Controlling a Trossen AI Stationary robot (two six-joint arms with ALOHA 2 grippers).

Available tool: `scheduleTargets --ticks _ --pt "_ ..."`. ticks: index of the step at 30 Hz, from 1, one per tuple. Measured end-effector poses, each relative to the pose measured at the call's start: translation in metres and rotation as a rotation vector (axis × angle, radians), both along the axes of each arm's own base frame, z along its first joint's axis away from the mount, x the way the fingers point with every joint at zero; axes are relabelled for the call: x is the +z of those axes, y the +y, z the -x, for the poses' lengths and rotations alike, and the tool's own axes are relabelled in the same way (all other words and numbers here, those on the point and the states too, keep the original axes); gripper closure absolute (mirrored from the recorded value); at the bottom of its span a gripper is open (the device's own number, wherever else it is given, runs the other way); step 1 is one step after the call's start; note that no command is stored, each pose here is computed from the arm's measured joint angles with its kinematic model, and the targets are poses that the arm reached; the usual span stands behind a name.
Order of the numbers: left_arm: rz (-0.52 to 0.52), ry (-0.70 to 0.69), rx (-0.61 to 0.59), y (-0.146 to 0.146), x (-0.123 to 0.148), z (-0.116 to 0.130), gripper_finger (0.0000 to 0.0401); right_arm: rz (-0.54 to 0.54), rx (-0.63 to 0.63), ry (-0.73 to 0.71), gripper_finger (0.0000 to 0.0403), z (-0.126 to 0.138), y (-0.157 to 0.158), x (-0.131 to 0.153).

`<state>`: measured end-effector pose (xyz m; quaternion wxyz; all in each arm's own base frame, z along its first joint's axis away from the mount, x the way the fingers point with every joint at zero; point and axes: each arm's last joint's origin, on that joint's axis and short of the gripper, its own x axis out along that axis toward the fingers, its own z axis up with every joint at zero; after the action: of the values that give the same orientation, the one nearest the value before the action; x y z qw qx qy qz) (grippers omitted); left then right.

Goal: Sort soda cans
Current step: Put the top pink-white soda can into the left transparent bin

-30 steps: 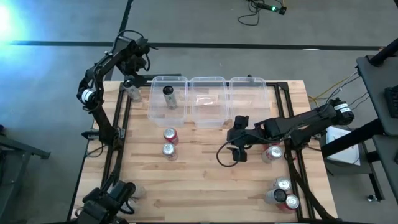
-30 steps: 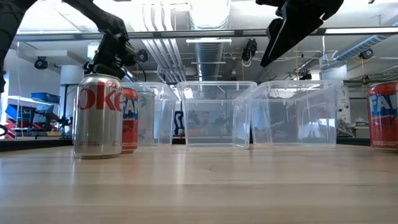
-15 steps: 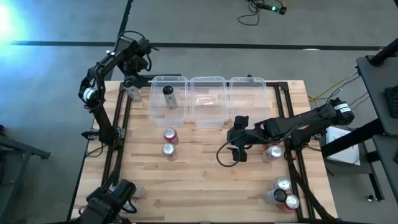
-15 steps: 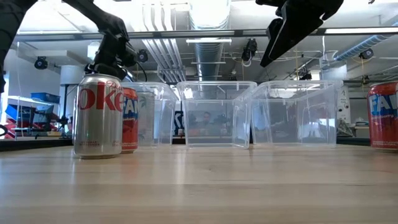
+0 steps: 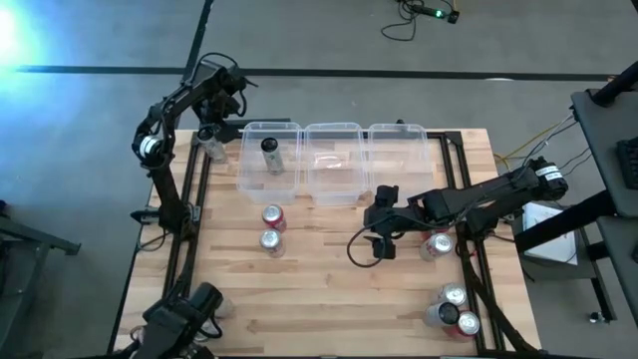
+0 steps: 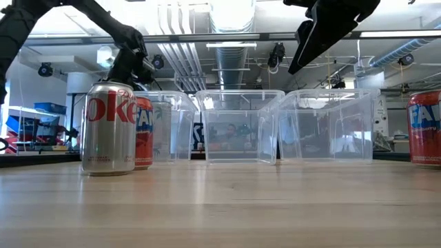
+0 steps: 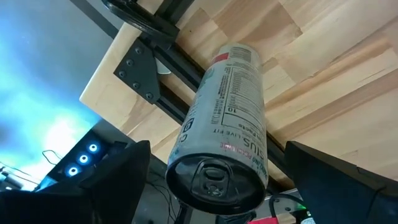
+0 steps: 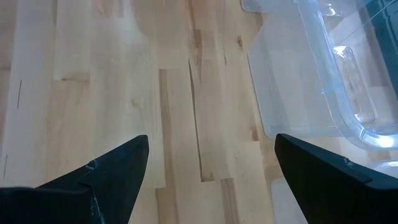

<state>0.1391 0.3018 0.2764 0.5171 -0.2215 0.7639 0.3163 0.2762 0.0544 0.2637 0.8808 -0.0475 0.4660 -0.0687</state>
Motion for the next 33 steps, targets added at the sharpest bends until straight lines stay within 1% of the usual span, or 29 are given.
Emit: scheduleTargets --ticks 11,25,28,33 --pt "0.015 0.075 -0.024 0.004 -0.011 0.000 0.0046 0.005 0.006 0.004 0.0058 0.000 0.000 -0.001" --pt "0.027 0.075 -0.050 0.004 -0.012 -0.001 0.0047 0.008 0.009 0.006 0.0058 0.000 -0.001 -0.001" --pt "0.030 0.072 -0.056 0.004 -0.012 -0.002 0.0058 0.008 0.010 0.006 0.0058 0.000 0.000 -0.001" --pt "0.027 0.079 -0.058 0.004 -0.012 -0.002 0.0093 0.010 0.013 0.007 0.0058 0.000 -0.001 -0.001"
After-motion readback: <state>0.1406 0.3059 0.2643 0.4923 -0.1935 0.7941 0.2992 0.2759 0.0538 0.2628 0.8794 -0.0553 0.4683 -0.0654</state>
